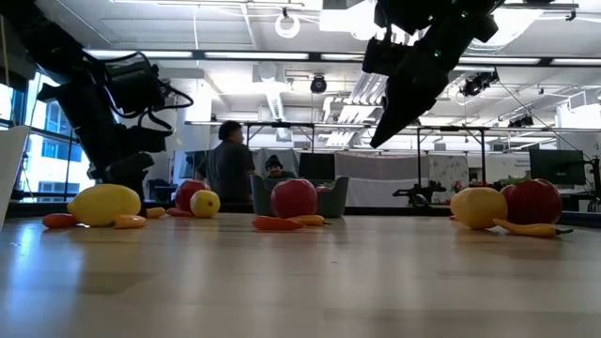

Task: Sort produce into baskets
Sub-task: Put the top left orange chili pepper into the white bin, then put the center red tomato into the blue bin

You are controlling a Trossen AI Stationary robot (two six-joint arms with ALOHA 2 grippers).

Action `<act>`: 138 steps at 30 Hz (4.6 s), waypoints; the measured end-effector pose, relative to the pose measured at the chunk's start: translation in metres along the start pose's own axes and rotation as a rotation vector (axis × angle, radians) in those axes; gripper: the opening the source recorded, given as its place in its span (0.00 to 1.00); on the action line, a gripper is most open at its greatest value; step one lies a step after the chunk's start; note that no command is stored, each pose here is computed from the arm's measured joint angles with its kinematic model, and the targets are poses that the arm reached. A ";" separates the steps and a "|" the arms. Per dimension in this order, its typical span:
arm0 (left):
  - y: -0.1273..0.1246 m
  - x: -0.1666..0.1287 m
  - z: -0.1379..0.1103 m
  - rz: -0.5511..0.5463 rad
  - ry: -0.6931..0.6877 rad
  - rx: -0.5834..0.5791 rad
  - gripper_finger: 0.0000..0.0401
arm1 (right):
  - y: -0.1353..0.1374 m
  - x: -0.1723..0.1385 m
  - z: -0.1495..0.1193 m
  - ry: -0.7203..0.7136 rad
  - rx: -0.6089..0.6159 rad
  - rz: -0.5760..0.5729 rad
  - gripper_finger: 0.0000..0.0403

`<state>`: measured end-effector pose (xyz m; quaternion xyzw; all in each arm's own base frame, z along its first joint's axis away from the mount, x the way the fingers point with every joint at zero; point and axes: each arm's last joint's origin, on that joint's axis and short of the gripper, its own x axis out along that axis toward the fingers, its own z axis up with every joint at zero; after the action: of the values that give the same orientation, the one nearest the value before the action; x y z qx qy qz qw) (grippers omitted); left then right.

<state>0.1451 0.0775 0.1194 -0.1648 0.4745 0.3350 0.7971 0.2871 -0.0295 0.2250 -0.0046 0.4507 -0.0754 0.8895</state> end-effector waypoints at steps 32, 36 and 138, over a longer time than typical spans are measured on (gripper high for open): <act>-0.084 -0.108 0.057 -0.462 0.114 0.379 0.01 | -0.001 -0.004 0.026 -0.276 -0.126 -0.025 0.25; -0.104 -0.124 0.034 -0.525 0.206 0.425 0.01 | -0.001 -0.004 0.028 -0.291 -0.125 -0.026 0.25; -0.061 -0.035 0.044 -0.606 -0.658 0.117 0.00 | -0.008 0.094 0.039 -0.307 0.249 -0.024 0.81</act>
<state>0.2041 0.0462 0.1683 -0.1356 0.1445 0.0937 0.9757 0.3725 -0.0525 0.1735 0.0887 0.2969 -0.1396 0.9405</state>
